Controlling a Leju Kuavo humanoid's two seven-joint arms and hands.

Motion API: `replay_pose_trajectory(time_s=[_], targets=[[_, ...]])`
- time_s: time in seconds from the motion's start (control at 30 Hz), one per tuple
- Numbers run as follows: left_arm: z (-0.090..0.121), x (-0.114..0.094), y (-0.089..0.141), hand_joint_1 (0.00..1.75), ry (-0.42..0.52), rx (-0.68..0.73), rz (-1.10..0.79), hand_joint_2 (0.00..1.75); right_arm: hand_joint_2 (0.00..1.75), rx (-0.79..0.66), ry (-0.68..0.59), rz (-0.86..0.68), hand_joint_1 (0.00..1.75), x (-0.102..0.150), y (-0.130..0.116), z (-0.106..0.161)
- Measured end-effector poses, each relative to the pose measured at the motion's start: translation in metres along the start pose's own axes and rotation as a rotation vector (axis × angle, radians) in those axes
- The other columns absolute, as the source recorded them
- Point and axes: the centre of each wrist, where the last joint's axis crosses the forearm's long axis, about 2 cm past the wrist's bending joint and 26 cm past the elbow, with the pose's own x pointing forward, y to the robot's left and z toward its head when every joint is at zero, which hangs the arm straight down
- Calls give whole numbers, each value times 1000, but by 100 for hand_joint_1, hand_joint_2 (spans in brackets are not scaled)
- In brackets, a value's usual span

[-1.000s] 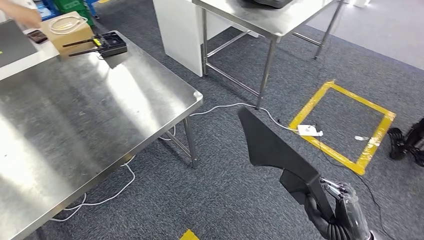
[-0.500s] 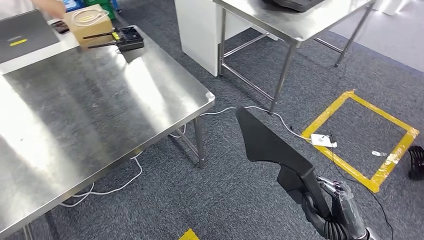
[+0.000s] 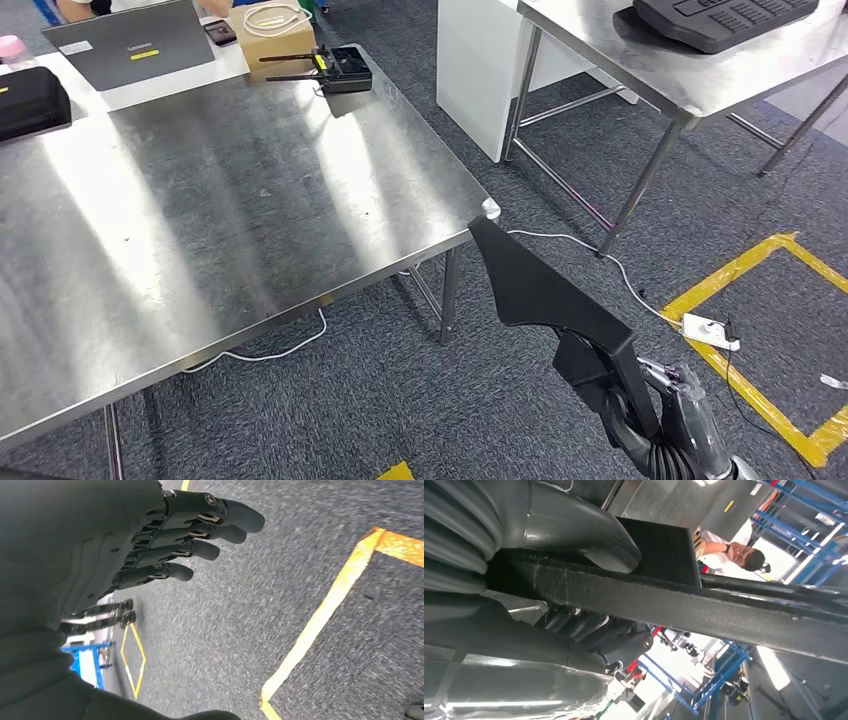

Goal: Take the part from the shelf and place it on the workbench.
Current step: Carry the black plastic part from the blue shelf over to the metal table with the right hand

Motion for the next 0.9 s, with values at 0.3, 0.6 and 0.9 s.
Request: replay_pose_trajectory(time_s=[0.3,0.6,0.9], targets=[[-1,-3,3,0,29,-3,3,175,175,14,0,0,175,-2,-2,-1],[-1,-3,5,0,30,3,19,175,175,34,-8,25,175,-4,-11,-4],[-1,-2,3,0,3,-17,0,175,175,-24,4,5,175,-10,-40,-7]])
